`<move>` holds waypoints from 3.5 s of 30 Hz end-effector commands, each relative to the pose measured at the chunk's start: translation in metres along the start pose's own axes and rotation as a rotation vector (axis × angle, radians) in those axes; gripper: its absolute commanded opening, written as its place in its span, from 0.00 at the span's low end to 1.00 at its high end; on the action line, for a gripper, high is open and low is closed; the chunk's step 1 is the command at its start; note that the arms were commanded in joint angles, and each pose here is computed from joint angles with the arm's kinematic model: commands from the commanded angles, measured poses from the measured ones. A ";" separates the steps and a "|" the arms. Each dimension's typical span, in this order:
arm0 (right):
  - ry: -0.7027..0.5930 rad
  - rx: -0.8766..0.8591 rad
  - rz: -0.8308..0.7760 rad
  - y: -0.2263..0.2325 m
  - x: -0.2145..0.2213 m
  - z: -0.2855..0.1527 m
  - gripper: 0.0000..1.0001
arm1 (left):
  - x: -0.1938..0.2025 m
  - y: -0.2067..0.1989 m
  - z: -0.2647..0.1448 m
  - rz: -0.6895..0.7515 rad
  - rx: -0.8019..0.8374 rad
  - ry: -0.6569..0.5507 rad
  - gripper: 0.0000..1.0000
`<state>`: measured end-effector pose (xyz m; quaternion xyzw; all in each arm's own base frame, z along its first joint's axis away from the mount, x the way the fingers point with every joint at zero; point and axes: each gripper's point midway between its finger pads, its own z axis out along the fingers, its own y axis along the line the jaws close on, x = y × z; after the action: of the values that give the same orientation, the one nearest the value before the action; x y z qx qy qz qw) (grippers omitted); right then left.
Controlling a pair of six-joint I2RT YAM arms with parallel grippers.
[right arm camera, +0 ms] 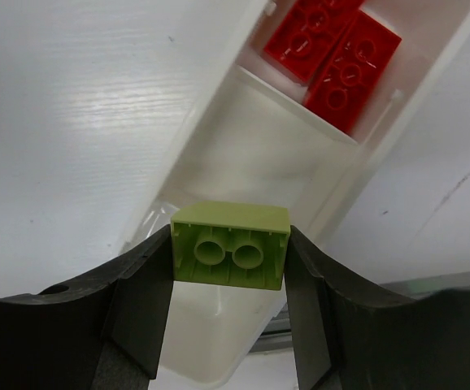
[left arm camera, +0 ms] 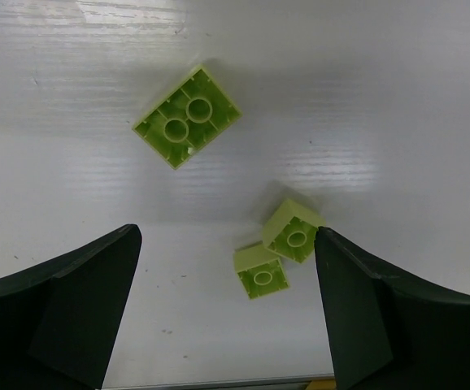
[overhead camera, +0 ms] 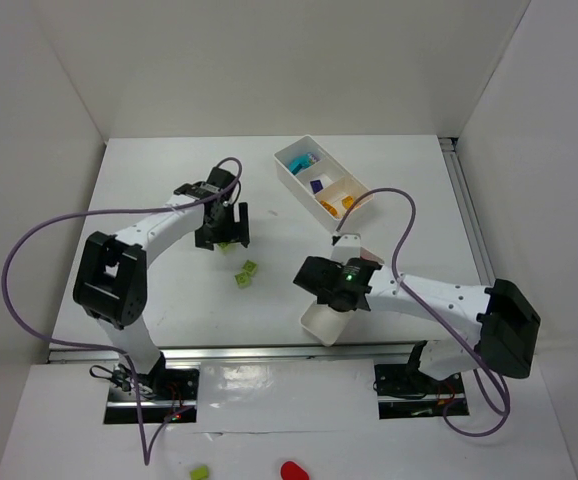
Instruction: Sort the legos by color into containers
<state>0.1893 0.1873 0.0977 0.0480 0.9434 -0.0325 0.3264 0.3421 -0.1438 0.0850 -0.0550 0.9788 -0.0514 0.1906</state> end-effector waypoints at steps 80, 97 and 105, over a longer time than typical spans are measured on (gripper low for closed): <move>-0.285 -0.035 0.605 -0.153 -0.149 -0.036 0.94 | 0.131 -0.280 -0.059 0.665 0.604 0.113 0.40; -0.265 -0.039 0.603 -0.165 -0.147 -0.029 0.94 | 0.061 -0.193 -0.056 0.544 0.277 -0.044 0.77; -0.271 -0.062 0.594 -0.160 -0.151 -0.025 0.94 | 0.018 -0.052 -0.011 0.087 0.001 -0.042 1.00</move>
<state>0.2640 0.0196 0.2052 0.3127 0.8475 0.0755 0.4222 0.3174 -0.2221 0.1003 0.0638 0.9749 -0.0634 0.2038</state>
